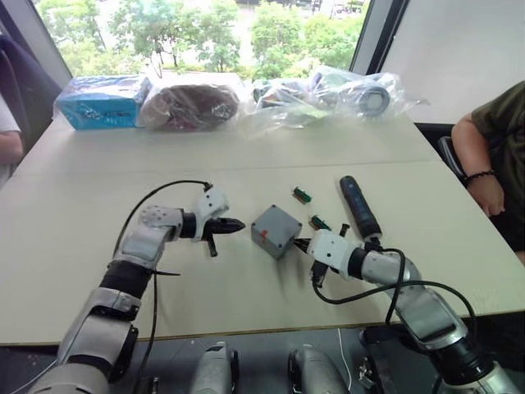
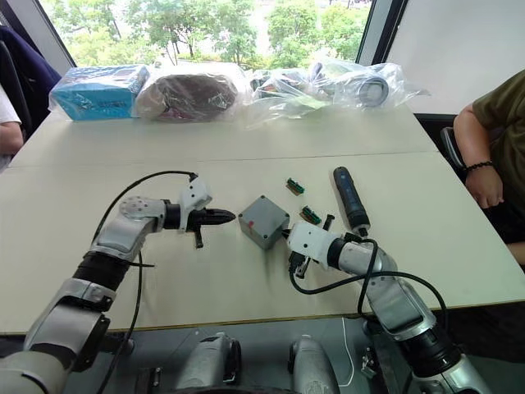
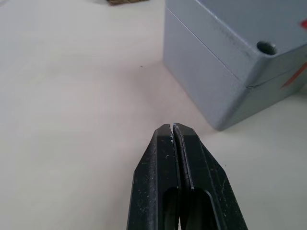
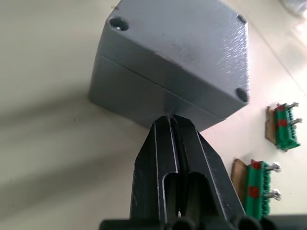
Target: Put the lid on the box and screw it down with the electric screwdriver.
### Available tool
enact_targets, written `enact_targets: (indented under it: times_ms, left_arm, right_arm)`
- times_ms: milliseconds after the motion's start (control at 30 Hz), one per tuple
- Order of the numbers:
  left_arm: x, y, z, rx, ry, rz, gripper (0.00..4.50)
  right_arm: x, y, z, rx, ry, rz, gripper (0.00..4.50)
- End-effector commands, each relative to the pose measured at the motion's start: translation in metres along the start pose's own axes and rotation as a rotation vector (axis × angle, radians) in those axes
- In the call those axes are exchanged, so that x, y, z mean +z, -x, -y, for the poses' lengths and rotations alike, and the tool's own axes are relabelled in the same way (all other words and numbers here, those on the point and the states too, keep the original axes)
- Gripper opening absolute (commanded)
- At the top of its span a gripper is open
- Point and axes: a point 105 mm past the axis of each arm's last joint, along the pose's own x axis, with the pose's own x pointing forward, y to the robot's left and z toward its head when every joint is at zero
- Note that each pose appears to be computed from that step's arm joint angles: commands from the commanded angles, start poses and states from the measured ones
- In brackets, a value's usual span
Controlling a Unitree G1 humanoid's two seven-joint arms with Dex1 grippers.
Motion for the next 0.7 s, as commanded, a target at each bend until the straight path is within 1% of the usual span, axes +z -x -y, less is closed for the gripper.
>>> enact_targets:
  times_ms: [33, 200, 333, 433, 600, 700]
  left_arm:
    - [0.014, -0.007, -0.002, -0.014, -0.066, 0.024, 0.00]
    - [0.017, -0.008, 0.007, -0.082, -0.072, 0.037, 0.00]
    - [0.002, 0.009, 0.019, -0.174, -0.070, -0.044, 0.00]
    - [-0.007, 0.020, 0.023, -0.189, -0.058, -0.079, 0.00]
    - [-0.012, 0.032, 0.030, -0.202, -0.041, -0.096, 0.00]
    - [-0.017, 0.043, 0.031, -0.198, -0.038, -0.130, 0.00]
  right_arm:
    - [0.017, -0.003, -0.001, 0.023, 0.053, 0.044, 0.03]
    - [0.016, -0.007, -0.004, 0.056, 0.073, 0.040, 0.03]
    - [0.017, -0.013, -0.002, 0.074, 0.094, 0.048, 0.03]
    - [0.017, -0.017, -0.002, 0.092, 0.113, 0.053, 0.03]
    - [0.019, -0.021, -0.003, 0.111, 0.131, 0.068, 0.03]
    - [0.014, -0.023, -0.004, 0.128, 0.149, 0.045, 0.03]
